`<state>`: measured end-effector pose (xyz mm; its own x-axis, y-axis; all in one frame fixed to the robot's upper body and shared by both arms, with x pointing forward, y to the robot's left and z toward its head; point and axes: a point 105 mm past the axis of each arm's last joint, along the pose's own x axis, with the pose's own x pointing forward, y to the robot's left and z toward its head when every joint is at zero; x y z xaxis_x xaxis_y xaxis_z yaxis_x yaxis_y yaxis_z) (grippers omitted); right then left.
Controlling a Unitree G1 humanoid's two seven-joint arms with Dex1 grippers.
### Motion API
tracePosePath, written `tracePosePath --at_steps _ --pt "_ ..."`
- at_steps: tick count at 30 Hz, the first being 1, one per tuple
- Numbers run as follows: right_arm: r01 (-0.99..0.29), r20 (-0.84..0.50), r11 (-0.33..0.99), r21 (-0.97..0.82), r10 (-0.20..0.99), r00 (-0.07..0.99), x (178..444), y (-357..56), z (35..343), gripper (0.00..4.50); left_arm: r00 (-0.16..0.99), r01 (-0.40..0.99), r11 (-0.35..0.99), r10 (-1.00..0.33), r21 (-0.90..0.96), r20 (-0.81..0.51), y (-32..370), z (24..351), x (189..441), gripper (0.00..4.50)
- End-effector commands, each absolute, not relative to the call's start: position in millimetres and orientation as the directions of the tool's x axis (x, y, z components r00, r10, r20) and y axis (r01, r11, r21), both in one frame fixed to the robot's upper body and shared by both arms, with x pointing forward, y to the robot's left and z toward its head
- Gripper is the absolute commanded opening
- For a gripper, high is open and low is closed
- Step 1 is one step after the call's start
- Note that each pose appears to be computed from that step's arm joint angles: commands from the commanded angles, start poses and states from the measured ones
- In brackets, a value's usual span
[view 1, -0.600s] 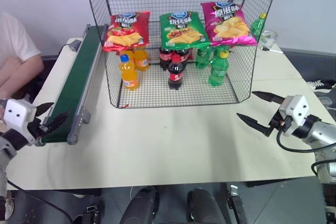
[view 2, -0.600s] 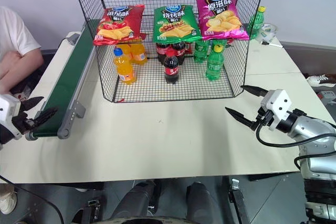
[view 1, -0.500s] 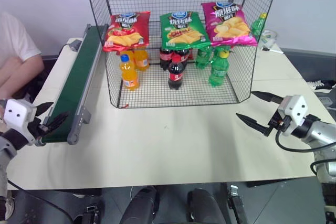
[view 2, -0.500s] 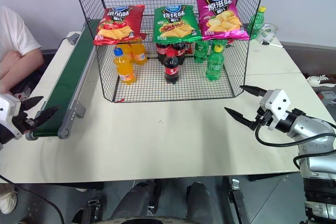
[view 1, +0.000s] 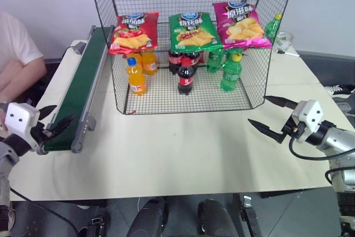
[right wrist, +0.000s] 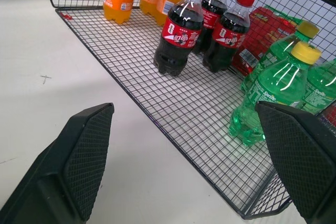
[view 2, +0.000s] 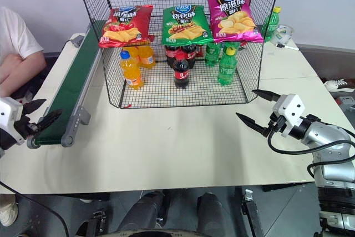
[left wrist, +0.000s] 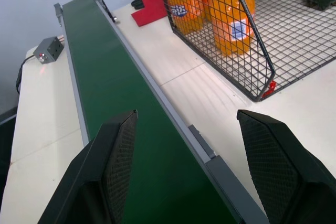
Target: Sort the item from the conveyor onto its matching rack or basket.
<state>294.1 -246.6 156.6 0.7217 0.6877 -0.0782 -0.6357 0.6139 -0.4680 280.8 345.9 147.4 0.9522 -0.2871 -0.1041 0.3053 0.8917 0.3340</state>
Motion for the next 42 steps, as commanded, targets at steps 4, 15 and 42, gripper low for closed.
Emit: tracePosePath --at_steps 4,15,42 --pt "-0.614 -0.046 0.61 -0.501 0.689 0.723 296.8 -243.7 165.0 4.5 0.951 0.305 0.88 -0.299 0.364 -0.074 343.2 157.0 284.3 3.17" --pt "-0.616 -0.049 0.604 -0.505 0.693 0.719 298.0 -242.8 164.8 4.5 0.95 0.309 0.882 -0.301 0.354 -0.08 342.9 153.7 283.8 3.17" --pt "-0.635 -0.063 0.573 -0.518 0.715 0.697 305.2 -234.6 162.4 4.5 0.949 0.314 0.89 -0.299 0.331 -0.097 343.6 144.8 280.4 3.17"
